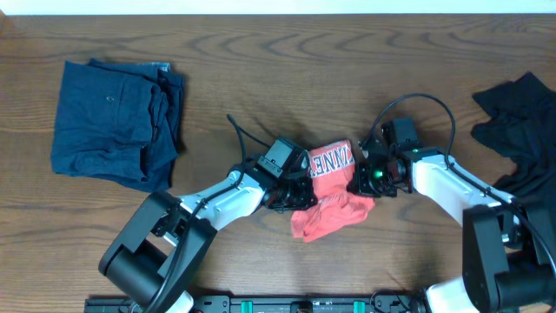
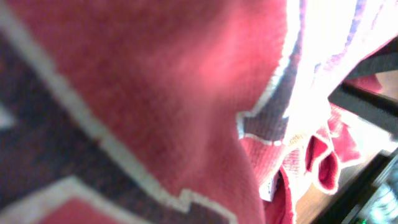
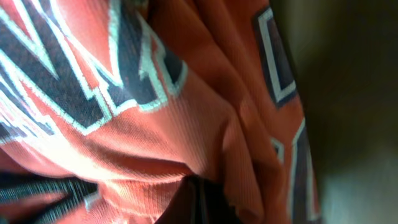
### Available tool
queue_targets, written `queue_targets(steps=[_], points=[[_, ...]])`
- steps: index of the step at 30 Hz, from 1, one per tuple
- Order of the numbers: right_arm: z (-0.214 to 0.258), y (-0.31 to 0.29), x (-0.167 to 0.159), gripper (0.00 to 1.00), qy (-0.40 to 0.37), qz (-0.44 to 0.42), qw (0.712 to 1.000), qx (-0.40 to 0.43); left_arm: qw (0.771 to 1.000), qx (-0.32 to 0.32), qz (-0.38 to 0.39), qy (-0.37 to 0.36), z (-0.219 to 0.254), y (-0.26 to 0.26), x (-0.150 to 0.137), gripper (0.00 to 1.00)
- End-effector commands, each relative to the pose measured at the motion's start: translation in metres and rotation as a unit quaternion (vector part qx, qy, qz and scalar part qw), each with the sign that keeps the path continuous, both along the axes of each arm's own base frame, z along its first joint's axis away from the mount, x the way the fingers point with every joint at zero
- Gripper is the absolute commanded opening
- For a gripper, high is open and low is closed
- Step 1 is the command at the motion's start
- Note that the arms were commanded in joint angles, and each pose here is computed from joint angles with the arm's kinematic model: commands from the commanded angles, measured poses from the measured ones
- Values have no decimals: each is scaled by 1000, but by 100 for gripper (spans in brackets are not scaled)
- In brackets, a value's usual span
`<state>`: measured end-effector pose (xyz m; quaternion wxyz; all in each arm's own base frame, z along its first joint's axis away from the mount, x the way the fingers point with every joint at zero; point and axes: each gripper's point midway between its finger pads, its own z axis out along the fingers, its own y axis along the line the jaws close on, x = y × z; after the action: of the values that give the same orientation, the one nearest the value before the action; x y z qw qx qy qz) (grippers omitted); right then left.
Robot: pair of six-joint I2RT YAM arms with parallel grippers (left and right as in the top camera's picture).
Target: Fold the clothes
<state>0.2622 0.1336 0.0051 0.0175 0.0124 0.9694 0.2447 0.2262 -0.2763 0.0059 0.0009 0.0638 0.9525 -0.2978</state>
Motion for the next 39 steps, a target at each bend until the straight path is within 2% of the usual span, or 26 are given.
queue_targets(steps=[1,5,9,11,14,20,24,29,30,31,32,33,35,39], points=[[14,-15,-1,1,-21,-13,999,-33,996,58,-64,-18,-5,33,-9,6],[51,-17,5,4,-76,-21,997,-22,995,57,-69,-46,56,55,13,6],[84,-17,8,6,-132,-25,991,-10,991,39,-33,-126,134,87,54,6],[93,-18,8,7,-146,-26,989,-7,982,35,-12,-184,167,108,78,6],[97,-18,7,7,-152,-26,988,-6,963,75,65,-252,199,161,115,6],[93,-19,0,6,-135,-25,990,-10,915,115,218,-319,225,276,167,6],[93,-19,0,6,-134,-25,991,-10,890,126,319,-300,221,341,171,6],[93,-20,0,6,-133,-29,991,-11,871,143,394,-257,196,404,165,6],[93,-20,0,6,-133,-29,991,-11,870,144,402,-244,186,411,166,9],[93,-20,0,6,-133,-29,991,-11,871,144,409,-229,175,417,166,21],[93,-20,0,6,-133,-29,991,-11,873,143,415,-211,162,421,167,43],[92,-20,0,6,-132,-29,991,-11,875,141,420,-193,149,424,167,57],[92,-20,-1,6,-130,-29,991,-11,879,137,431,-149,123,426,164,73],[90,-20,-5,5,-120,-29,992,-13,880,132,450,-69,99,426,138,87]])
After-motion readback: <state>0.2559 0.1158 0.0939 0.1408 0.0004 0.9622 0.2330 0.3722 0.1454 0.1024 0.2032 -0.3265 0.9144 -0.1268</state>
